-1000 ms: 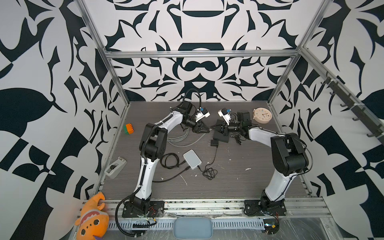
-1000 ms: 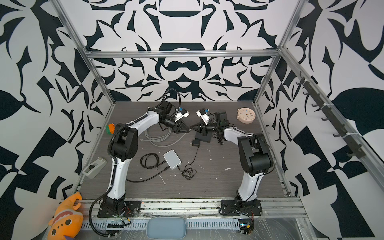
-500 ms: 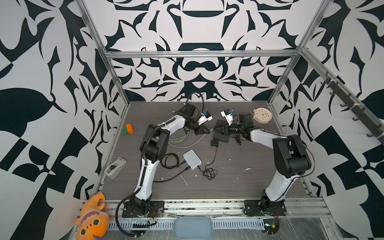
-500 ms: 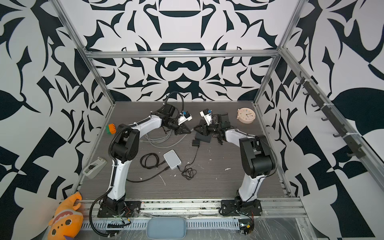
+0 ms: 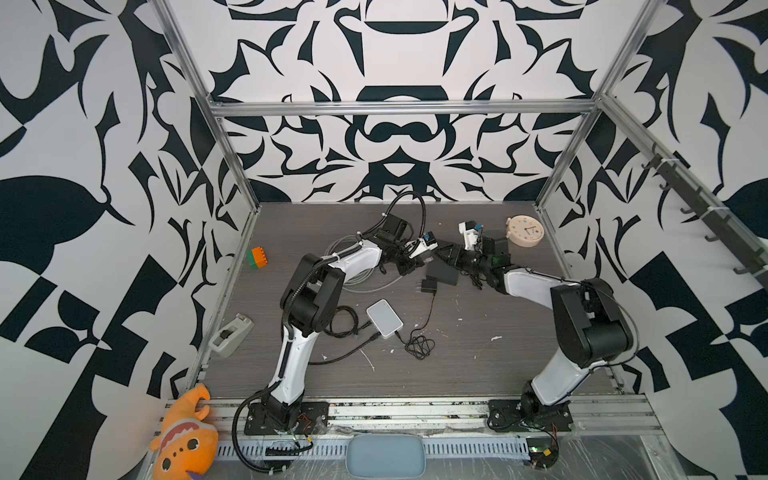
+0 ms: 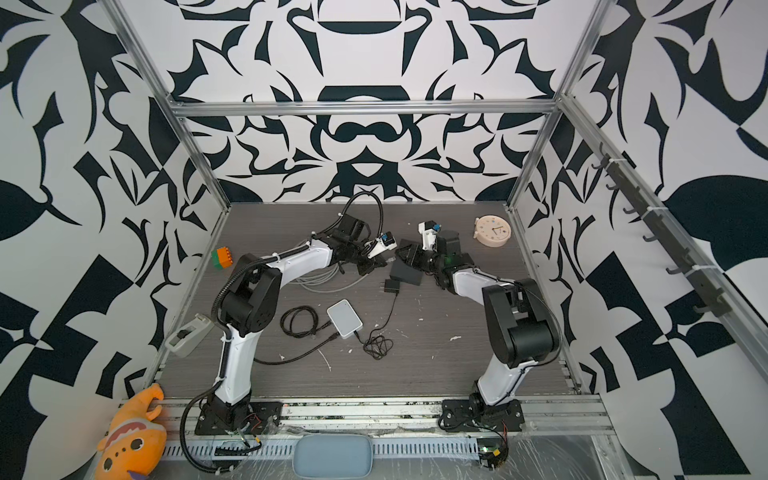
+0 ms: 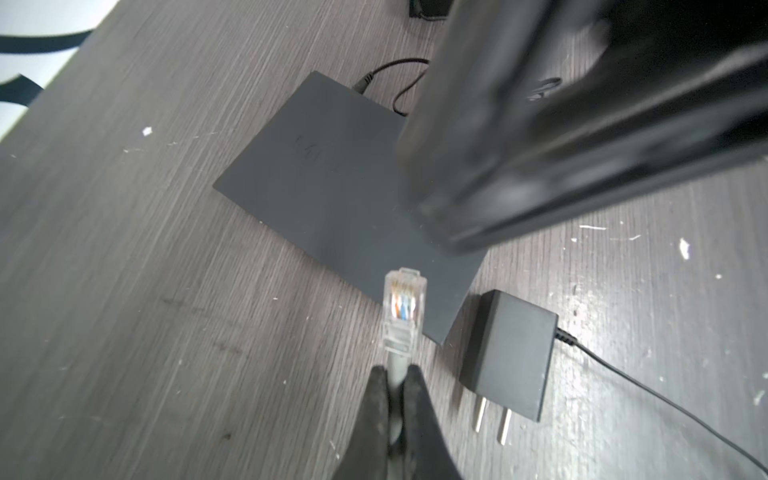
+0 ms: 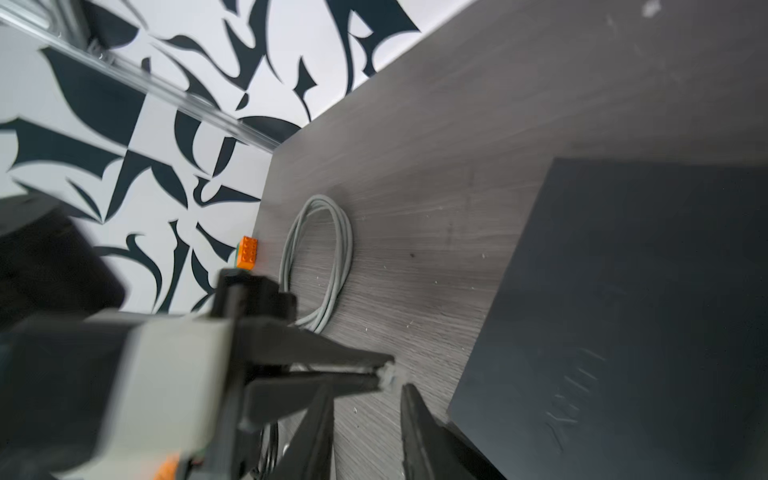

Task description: Insert the plug into the switch port

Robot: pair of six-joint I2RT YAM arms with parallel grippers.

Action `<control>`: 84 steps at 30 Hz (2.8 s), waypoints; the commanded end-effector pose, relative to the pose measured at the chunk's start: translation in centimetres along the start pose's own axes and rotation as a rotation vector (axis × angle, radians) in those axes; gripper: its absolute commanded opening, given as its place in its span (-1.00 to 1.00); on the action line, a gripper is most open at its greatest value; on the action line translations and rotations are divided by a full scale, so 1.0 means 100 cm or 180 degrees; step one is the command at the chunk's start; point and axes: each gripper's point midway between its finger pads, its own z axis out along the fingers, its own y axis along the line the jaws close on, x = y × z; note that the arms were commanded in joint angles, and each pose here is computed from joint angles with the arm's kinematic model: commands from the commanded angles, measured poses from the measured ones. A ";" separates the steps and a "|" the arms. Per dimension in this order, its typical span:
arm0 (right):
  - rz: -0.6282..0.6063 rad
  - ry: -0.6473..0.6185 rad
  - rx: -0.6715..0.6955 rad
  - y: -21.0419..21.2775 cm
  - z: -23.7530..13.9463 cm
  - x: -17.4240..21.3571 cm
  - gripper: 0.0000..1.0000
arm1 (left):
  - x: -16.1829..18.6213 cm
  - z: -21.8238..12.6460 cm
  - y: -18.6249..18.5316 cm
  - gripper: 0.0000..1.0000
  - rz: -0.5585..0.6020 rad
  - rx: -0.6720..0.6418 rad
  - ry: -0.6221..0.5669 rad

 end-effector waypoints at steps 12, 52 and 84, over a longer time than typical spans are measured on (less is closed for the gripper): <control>0.0236 -0.0112 -0.0267 0.012 0.018 -0.002 -0.66 | -0.011 -0.012 0.005 -1.00 0.0310 -0.0262 -0.0013; 0.0244 0.0015 -0.0145 0.015 0.023 -0.002 -0.58 | -0.017 -0.017 0.005 -1.00 0.0516 -0.0494 -0.0037; -0.0957 0.0137 0.0034 0.010 -0.028 -0.025 -0.34 | -0.022 -0.061 -0.035 -1.00 -0.0184 0.1083 -0.0401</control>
